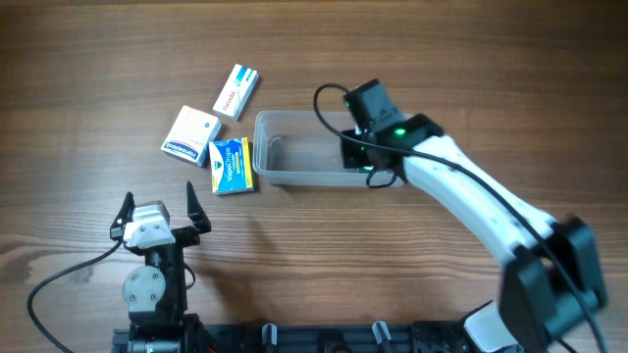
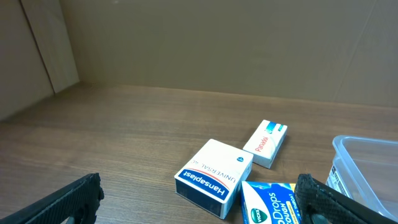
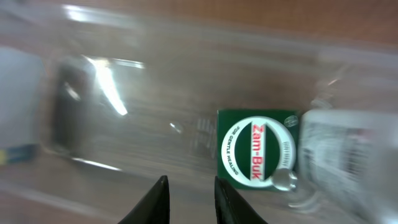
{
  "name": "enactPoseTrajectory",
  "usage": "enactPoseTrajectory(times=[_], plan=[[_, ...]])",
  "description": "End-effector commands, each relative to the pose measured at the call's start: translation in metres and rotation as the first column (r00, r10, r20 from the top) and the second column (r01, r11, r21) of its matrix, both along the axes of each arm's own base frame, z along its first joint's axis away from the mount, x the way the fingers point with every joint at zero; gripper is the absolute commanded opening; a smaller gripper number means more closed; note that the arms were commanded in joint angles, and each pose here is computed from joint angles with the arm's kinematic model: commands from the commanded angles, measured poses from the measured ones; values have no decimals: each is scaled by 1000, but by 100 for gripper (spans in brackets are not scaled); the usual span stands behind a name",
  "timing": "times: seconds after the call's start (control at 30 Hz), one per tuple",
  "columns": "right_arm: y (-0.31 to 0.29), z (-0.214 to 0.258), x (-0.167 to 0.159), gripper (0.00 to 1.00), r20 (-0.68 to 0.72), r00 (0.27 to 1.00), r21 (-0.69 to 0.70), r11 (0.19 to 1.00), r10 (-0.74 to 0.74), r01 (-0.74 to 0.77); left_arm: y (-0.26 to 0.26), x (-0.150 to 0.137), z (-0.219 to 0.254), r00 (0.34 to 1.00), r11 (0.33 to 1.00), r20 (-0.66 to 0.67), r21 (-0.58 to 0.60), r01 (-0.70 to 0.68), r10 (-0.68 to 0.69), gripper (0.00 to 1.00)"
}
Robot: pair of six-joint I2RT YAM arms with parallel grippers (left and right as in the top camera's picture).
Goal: Pack container
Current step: 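Open the right gripper and raise it away from the container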
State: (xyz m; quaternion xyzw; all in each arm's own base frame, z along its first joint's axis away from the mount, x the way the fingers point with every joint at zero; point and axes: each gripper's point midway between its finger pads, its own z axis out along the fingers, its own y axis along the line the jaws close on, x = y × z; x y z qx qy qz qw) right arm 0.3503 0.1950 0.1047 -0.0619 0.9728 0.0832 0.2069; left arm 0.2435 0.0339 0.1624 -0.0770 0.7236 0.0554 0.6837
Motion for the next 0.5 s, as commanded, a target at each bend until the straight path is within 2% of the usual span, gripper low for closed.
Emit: enactPoseTrajectory(times=[0.0,0.1,0.37,0.47], plan=[[-23,83,17,27,179,982,78,996,-59,45,0,0,0,1000,1000,4,15,1,-1,100],[-65,112,17,36,225,962,104,985,-157,137,0,0,0,1000,1000,4,15,1,-1,100],[-174,146,-3,100,266,889,78,927,-373,366,0,0,0,1000,1000,4,15,1,-1,100],[-188,143,-9,100,247,879,69,913,-407,403,0,0,0,1000,1000,4,15,1,-1,100]])
